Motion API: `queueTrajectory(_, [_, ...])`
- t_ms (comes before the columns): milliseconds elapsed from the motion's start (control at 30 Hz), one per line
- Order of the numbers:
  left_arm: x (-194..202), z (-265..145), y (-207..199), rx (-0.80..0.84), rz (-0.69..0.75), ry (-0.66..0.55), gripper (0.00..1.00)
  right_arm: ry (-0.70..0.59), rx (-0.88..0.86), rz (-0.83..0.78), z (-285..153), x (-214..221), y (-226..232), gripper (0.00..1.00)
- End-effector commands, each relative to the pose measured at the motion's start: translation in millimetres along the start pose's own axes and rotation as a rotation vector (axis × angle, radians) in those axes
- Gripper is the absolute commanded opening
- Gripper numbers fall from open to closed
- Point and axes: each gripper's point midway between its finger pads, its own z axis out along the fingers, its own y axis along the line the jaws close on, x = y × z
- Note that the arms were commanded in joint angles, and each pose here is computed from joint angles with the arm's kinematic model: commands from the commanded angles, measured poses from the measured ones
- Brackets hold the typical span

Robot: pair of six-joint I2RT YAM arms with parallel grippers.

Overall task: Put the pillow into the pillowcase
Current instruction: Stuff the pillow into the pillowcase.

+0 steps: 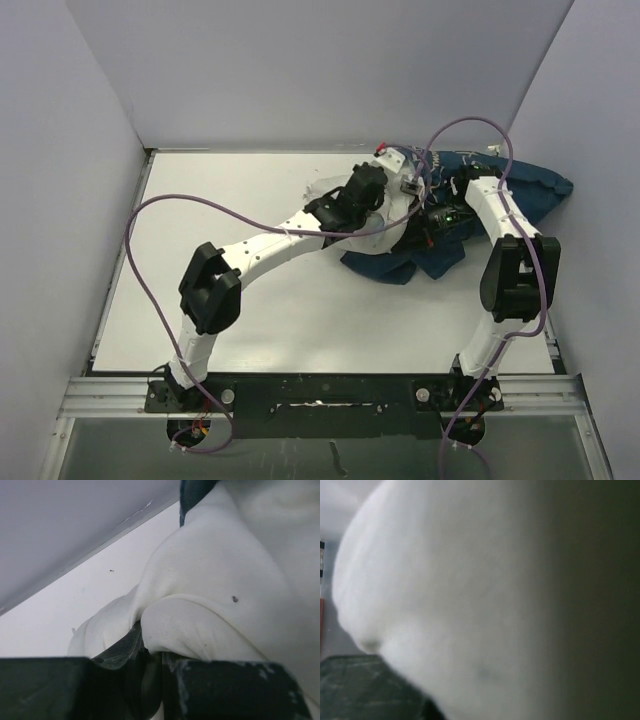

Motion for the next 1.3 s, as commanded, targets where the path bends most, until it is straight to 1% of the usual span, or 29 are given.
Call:
queueTrajectory(0, [-65.6,-51.9,-58.7,0.15,-0.038,-0.23,0.0,-0.126,-0.205,-0.096,26.6,-55.4,71.7,0.0])
queueTrajectory(33, [-55.5,-52.3,-54.5,0.154,-0.068,-0.207,0.0,-0.127,-0.222,-0.127,30.9,-62.5,77.6,0.0])
queueTrajectory(100, [-45.5,-56.1,-34.5,0.17,-0.174,-0.176,0.0,-0.127,-0.25,-0.2,39.1,-77.4,86.3,0.0])
queueTrajectory(167, [-33.0,-57.2,-7.1,0.187,-0.318,-0.138,0.0,-0.124,-0.279,-0.257,48.6,-93.7,91.6,0.0])
queueTrajectory(233, [-32.9,-71.0,9.1,0.214,-0.415,-0.153,0.0,-0.12,-0.311,-0.335,58.5,-113.5,103.0,0.0])
queueTrajectory(300, [-34.1,-88.9,24.5,0.181,-0.442,-0.17,0.0,-0.089,-0.35,-0.433,75.2,-131.4,118.7,0.0])
queueTrajectory(367, [-30.7,-106.3,39.2,0.155,-0.504,-0.167,0.0,-0.055,-0.399,-0.521,95.4,-142.1,139.1,0.0])
queueTrajectory(433, [-18.2,-116.9,58.0,0.126,-0.626,-0.153,0.0,-0.027,-0.469,-0.562,119.0,-145.9,161.6,0.0])
queueTrajectory(500, [6.7,-114.2,74.2,0.121,-0.778,-0.13,0.0,-0.005,-0.522,-0.555,139.3,-145.3,173.3,0.0])
queueTrajectory(533, [15.8,-110.9,77.8,0.134,-0.831,-0.129,0.0,0.008,-0.541,-0.536,150.0,-143.4,175.7,0.0])
queueTrajectory(600, [26.0,-104.7,75.2,0.16,-0.868,-0.114,0.0,0.029,-0.545,-0.502,168.7,-143.0,169.4,0.0])
queueTrajectory(667, [34.3,-99.7,68.5,0.18,-0.862,-0.079,0.0,-0.027,-0.501,-0.437,171.5,-165.2,139.5,0.0])
queueTrajectory(733, [53.4,-97.4,65.7,0.196,-0.898,-0.035,0.0,-0.129,-0.478,-0.342,154.9,-202.2,105.2,0.0])
queueTrajectory(767, [67.2,-96.7,66.4,0.201,-0.926,-0.003,0.0,-0.15,-0.465,-0.341,148.3,-211.6,101.3,0.0])
queueTrajectory(800, [81.3,-96.1,67.8,0.2,-0.952,0.026,0.0,-0.157,-0.464,-0.368,145.6,-216.3,109.9,0.0])
queueTrajectory(867, [95.7,-93.0,66.7,0.225,-0.963,0.051,0.0,-0.149,-0.517,-0.404,146.4,-218.2,144.7,0.0])
queueTrajectory(933, [101.9,-85.6,55.5,0.275,-0.93,0.098,0.0,-0.157,-0.582,-0.416,140.1,-229.4,173.1,0.0])
queueTrajectory(967, [101.8,-81.9,49.4,0.308,-0.927,0.107,0.0,-0.189,-0.592,-0.479,136.6,-245.7,172.4,0.0])
queueTrajectory(1000, [101.7,-78.6,43.2,0.344,-0.926,0.109,0.0,-0.205,-0.589,-0.493,131.6,-257.4,165.5,0.0])
queueTrajectory(1033, [98.2,-77.2,37.9,0.383,-0.937,0.101,0.0,-0.175,-0.585,-0.351,126.6,-258.7,154.4,0.0])
queueTrajectory(1067, [93.6,-76.8,33.3,0.421,-0.952,0.086,0.0,-0.19,-0.56,-0.336,121.9,-259.2,135.1,0.0])
queueTrajectory(1133, [82.9,-79.4,27.9,0.48,-0.965,0.057,0.0,-0.167,-0.547,-0.218,130.0,-243.6,106.1,0.0])
queueTrajectory(1200, [75.2,-81.5,32.0,0.482,-1.001,0.033,0.0,-0.152,-0.537,-0.135,139.1,-229.3,99.4,0.0])
queueTrajectory(1267, [74.7,-78.3,43.0,0.456,-1.098,0.008,0.0,-0.118,-0.505,-0.082,158.3,-212.3,106.5,0.0])
